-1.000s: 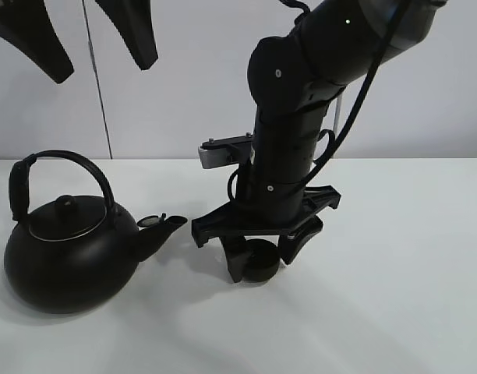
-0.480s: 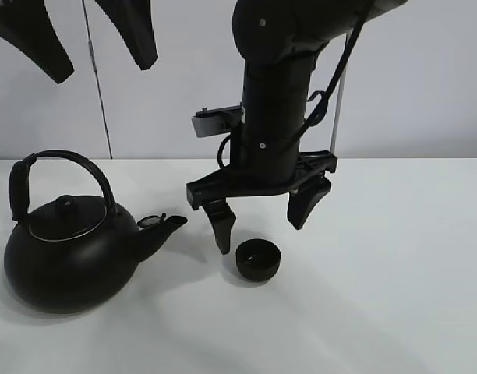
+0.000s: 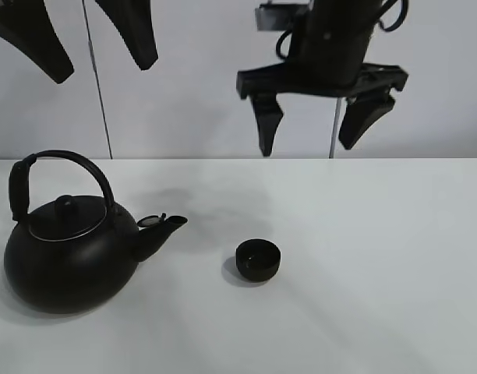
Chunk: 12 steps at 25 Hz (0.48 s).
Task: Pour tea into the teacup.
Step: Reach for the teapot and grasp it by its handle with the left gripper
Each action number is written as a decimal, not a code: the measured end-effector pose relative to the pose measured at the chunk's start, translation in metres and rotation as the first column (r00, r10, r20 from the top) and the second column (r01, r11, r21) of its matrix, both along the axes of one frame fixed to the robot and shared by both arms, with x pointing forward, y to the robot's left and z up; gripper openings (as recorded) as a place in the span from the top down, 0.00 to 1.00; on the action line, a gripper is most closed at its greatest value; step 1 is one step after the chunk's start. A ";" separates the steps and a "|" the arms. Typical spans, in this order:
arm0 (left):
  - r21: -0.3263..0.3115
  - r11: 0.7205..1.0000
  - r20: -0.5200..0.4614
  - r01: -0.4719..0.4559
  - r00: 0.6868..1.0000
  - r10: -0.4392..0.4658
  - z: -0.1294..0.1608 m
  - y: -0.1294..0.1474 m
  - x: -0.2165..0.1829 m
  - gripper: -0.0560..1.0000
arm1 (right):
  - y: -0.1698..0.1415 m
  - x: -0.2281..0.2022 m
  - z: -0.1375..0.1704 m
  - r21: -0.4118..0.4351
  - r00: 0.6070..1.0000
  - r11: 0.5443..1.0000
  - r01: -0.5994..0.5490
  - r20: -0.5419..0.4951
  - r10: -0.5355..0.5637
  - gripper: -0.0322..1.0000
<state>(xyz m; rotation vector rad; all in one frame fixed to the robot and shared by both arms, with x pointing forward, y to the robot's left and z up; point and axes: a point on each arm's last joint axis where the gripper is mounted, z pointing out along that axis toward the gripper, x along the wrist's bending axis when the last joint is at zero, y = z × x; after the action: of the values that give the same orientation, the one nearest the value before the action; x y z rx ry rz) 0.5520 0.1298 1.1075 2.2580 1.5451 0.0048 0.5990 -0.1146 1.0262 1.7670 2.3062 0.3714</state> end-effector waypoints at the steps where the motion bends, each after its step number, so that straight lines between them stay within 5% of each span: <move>1: 0.000 1.000 0.000 0.000 1.000 0.000 0.000 0.000 0.000 0.33 | -0.008 0.001 0.008 0.020 0.999 0.999 0.031 0.012 -0.031 0.34; 6: 0.000 1.000 0.000 0.000 1.000 0.000 0.000 0.000 0.000 0.33 | -0.040 -0.004 0.047 0.139 0.989 0.980 0.140 0.037 -0.147 0.34; 12: 0.000 1.000 0.000 0.000 1.000 0.000 0.000 0.000 0.000 0.33 | -0.049 -0.009 0.063 0.175 0.983 0.972 0.158 0.060 -0.171 0.34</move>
<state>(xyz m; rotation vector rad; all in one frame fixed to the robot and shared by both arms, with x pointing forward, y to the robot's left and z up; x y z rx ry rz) 0.5520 0.1298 1.1075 2.2580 1.5451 0.0048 0.5900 -0.1631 1.0889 1.9710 2.1130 0.6093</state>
